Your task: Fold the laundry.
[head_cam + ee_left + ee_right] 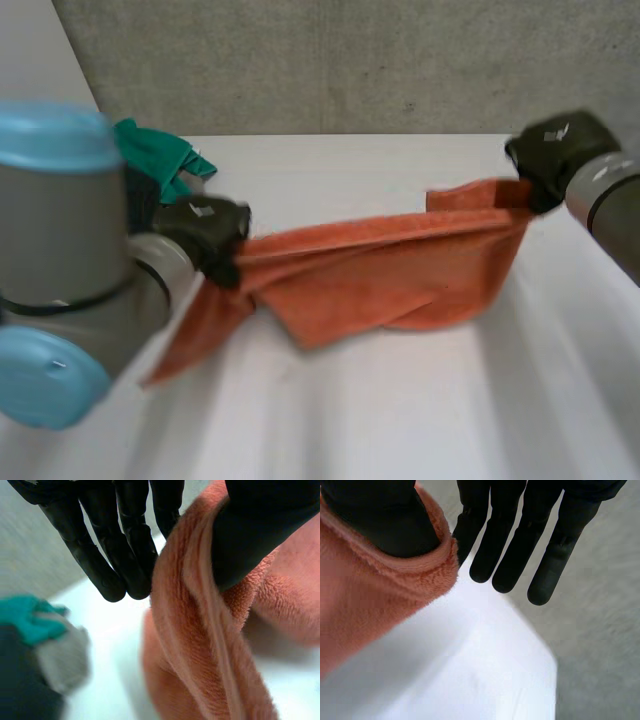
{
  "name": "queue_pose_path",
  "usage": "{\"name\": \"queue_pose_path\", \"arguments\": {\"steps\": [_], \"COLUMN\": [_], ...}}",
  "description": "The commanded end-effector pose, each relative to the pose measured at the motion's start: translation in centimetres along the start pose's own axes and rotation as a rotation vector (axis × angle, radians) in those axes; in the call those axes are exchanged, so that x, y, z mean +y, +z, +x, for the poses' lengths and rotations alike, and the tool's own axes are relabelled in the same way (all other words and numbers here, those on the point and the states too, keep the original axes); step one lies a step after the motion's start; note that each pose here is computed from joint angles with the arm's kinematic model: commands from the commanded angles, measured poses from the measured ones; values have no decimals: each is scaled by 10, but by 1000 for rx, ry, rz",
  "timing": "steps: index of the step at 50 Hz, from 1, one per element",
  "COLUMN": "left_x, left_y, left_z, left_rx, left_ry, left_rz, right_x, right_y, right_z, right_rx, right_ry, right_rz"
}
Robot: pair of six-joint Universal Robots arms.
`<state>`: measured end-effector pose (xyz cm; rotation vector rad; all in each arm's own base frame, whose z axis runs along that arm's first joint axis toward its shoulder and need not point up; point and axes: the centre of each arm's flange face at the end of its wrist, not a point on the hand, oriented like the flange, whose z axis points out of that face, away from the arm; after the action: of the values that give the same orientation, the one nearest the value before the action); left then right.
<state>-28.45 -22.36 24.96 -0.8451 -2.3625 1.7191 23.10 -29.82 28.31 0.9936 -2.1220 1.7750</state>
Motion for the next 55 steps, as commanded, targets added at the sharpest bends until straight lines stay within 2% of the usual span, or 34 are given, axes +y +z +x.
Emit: {"name": "queue_pose_path", "arguments": {"steps": [1,5,8,11,13,16,17,20,23,30,34,43,47,55], "left_x": [-28,-18,-19,-45,-86,-124,-143,-169,-176,-137,-96,21,60,91], "left_y": [-3,37,77,111,119,115,110,98,93,102,109,114,119,131], "left_z": [-8,-7,-11,-29,-49,-70,-78,-85,-84,-72,-62,-35,-25,-27], "left_rx": [67,54,-6,-113,-221,-318,-354,-388,-375,-267,-213,-93,-53,-55], "left_ry": [240,303,335,362,357,328,298,240,215,218,220,282,344,395], "left_rz": [115,96,114,242,411,575,665,812,877,738,596,231,119,27], "right_x": [50,60,58,41,22,2,-8,-27,-38,-23,4,96,119,119], "right_y": [11,29,54,80,92,97,97,93,85,74,70,64,60,56], "right_z": [-23,-28,-25,-8,15,43,60,90,99,72,46,8,-7,-13], "right_rx": [-198,-199,-133,-17,88,202,265,356,363,200,86,-21,-85,-122], "right_ry": [-233,-193,-102,24,139,280,370,506,527,504,502,438,399,408], "right_rz": [-269,-300,-250,-127,-16,110,193,353,416,280,157,-162,-228,-221]}}
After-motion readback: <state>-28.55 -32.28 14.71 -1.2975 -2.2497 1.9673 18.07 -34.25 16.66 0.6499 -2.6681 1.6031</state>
